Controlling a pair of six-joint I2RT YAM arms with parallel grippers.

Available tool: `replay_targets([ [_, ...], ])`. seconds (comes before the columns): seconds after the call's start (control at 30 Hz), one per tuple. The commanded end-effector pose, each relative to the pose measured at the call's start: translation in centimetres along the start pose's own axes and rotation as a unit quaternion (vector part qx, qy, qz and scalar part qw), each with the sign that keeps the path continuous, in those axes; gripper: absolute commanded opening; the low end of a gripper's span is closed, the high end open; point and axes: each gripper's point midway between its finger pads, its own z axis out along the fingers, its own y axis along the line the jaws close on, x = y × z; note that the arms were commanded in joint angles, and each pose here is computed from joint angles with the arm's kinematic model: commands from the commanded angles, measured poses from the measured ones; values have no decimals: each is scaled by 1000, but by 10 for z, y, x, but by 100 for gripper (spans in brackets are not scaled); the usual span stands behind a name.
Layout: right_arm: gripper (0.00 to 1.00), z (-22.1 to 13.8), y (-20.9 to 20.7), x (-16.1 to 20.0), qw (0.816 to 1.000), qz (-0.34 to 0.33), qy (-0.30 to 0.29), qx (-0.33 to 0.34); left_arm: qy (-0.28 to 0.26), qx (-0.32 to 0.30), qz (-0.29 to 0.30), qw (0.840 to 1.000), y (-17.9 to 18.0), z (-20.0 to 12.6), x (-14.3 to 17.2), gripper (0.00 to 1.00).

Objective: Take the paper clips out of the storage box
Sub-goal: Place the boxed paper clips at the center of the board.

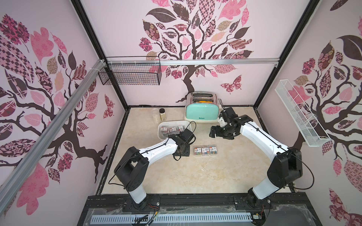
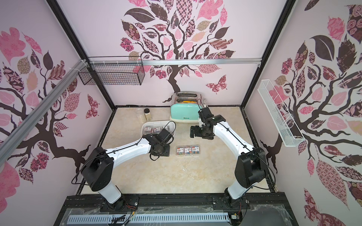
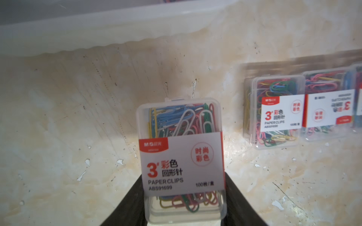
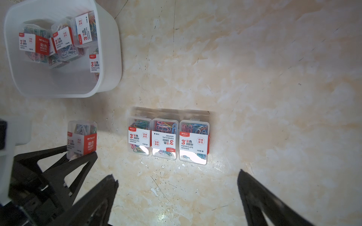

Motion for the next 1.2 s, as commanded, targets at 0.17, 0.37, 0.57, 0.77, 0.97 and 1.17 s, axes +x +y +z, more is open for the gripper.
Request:
replay_targets([
  [0.17,99,-18,6,-1,1000,-5,-27,-11,-4,13,7,1000,-18,17,-9,48],
  [0.37,99,-19,6,-2,999,-7,-30,-14,14,5,9,1000,-16,30,2,54],
  [0.57,99,-19,7,-2,999,-7,-29,-14,18,5,13,1000,-18,34,3,58],
  [0.77,99,-20,7,-5,999,-7,-31,-14,22,4,18,1000,-18,34,5,68],
  [0.97,99,-20,9,-6,999,-9,-31,-15,17,0,17,1000,-15,26,6,75],
  [1.17,99,-22,10,-8,999,-11,-33,-17,-20,-7,6,1000,-9,-5,-9,75],
])
